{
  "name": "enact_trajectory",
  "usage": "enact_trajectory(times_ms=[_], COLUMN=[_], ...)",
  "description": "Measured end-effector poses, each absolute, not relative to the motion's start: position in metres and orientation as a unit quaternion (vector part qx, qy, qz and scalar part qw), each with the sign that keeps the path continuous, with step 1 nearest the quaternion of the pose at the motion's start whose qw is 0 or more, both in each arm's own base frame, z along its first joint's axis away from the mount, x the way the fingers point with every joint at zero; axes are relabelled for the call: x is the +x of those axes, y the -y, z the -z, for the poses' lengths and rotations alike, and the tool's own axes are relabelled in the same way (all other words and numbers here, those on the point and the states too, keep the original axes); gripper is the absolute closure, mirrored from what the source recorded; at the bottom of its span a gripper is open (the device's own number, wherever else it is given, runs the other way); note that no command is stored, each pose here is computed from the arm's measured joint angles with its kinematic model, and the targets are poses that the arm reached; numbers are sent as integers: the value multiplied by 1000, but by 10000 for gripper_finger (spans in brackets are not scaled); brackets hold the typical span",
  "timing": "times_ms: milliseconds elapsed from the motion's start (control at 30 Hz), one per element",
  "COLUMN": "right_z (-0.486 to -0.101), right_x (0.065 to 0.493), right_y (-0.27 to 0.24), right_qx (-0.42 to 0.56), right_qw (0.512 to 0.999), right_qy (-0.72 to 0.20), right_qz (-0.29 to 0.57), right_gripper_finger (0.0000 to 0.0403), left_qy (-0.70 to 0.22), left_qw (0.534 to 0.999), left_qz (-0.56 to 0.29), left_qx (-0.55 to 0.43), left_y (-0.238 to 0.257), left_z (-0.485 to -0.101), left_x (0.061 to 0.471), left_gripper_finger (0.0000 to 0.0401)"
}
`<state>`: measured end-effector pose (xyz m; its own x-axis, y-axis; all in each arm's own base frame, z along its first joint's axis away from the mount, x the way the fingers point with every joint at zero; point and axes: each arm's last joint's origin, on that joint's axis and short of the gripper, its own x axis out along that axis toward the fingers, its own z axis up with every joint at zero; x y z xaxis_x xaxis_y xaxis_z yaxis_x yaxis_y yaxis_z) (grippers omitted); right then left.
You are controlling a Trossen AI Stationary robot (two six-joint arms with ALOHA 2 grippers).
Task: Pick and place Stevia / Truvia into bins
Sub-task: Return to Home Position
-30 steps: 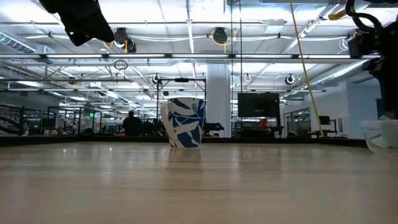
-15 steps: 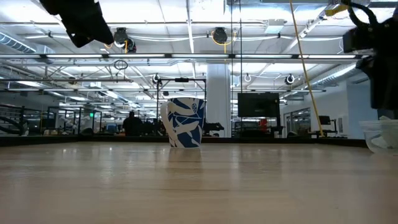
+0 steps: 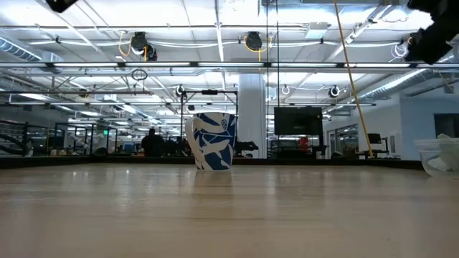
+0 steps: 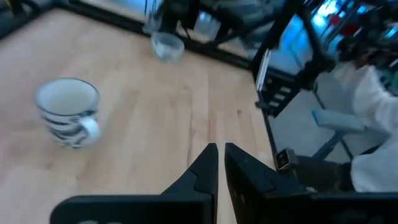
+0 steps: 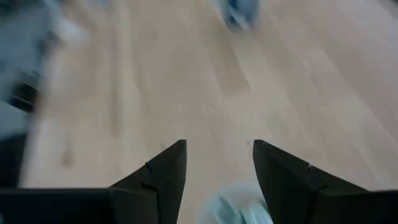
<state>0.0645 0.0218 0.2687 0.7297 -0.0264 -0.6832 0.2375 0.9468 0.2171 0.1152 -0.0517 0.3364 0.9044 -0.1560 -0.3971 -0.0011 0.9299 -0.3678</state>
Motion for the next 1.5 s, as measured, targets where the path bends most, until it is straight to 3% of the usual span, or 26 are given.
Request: enact_trajectory(times_ms=[167, 367, 533, 700, 833, 1033, 1200, 1500], right_z=[-264, -246, -235, -248, -256, -258, -260, -264], right_x=[56, 54, 53, 49, 44, 44, 44, 44], right_y=[-21, -25, -26, -24, -23, -23, -23, -23], right_qx=[129, 111, 86, 69, 66, 52, 38, 17], right_qw=[967, 972, 973, 972, 970, 970, 971, 971], right_qy=[-211, -80, -86, -56, -40, -35, -20, 5], right_qz=[-67, -191, -196, -219, -228, -237, -237, -237], right_gripper_finger=[225, 225, 223, 226, 226, 226, 225, 227], left_qy=[-156, -45, 36, 49, 70, 66, 127, 118], left_qw=[972, 984, 958, 969, 967, 968, 963, 966], left_qz=[30, 123, 270, 218, 231, 237, 237, 229], left_qx=[-175, -124, -88, -103, -80, -42, -6, -10], left_y=[29, 34, 52, 44, 36, 21, 12, 23], left_z=[-341, -309, -271, -263, -279, -310, -323, -274], left_x=[72, 73, 89, 91, 81, 46, 20, 55], left_gripper_finger=[370, 370, 370, 370, 370, 370, 370, 370])
